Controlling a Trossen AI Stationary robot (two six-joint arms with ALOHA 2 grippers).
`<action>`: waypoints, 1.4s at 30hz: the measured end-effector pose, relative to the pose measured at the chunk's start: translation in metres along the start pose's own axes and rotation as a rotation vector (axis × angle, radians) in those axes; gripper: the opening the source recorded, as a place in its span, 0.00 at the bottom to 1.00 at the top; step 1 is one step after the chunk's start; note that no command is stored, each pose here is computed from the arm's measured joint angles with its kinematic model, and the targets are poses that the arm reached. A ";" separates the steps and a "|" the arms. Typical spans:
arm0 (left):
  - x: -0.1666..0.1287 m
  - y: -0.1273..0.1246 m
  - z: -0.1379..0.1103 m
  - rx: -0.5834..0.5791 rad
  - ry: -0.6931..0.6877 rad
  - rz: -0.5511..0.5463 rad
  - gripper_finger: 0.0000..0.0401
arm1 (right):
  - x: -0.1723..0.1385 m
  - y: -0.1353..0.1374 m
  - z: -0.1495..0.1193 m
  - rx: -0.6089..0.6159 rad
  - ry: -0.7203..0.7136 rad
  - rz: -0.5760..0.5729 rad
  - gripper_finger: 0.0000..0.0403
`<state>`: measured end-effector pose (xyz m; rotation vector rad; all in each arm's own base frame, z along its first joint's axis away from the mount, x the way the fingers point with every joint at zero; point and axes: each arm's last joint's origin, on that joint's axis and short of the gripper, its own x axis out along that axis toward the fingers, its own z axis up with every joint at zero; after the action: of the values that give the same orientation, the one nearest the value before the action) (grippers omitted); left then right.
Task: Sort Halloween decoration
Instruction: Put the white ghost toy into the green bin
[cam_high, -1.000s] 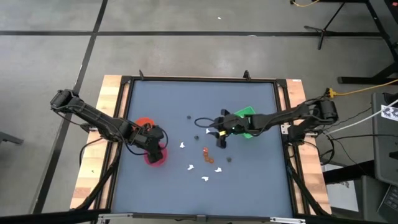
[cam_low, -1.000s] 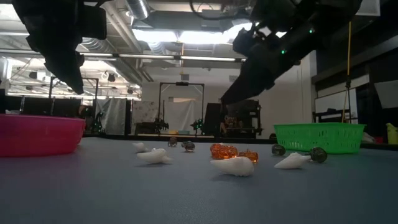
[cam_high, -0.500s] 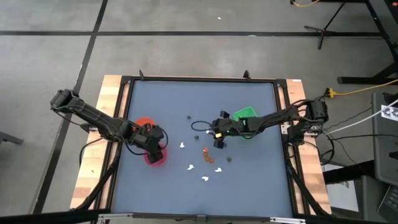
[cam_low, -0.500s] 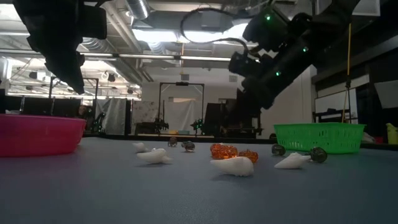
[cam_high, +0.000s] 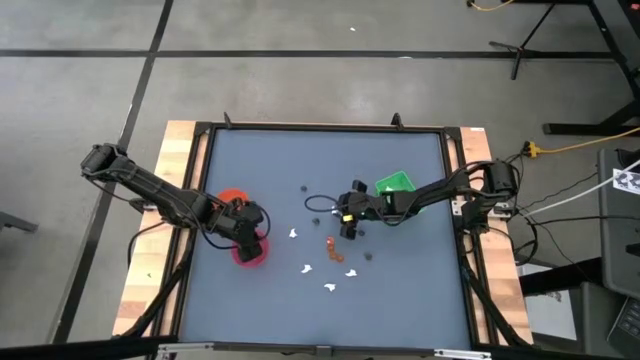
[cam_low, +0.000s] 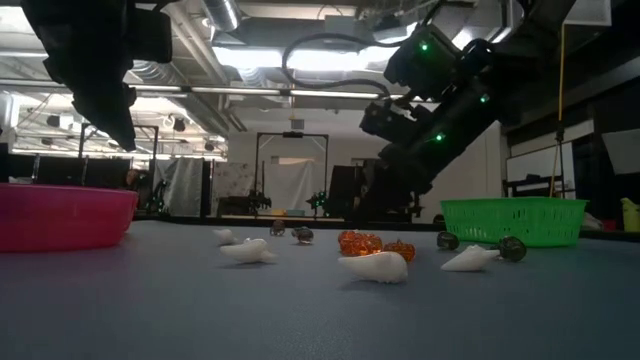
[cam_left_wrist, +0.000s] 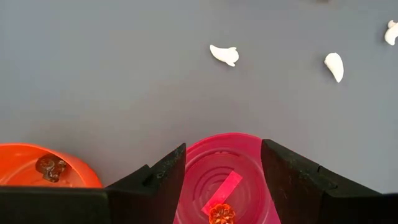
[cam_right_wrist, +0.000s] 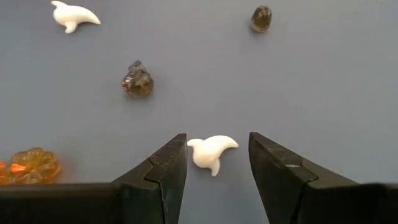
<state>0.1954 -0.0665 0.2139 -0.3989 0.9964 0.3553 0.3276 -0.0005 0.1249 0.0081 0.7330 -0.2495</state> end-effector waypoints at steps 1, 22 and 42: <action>0.000 0.000 0.000 0.000 -0.001 -0.001 0.48 | 0.000 0.000 0.000 0.001 -0.001 -0.004 0.43; 0.000 0.000 0.000 -0.001 -0.001 -0.001 0.48 | 0.002 0.000 -0.001 0.042 0.002 -0.005 0.43; 0.000 -0.002 0.001 -0.005 -0.014 -0.016 0.48 | 0.019 0.004 -0.014 0.036 0.026 0.003 0.43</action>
<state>0.1971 -0.0671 0.2149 -0.4082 0.9787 0.3458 0.3330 0.0000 0.1012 0.0468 0.7545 -0.2600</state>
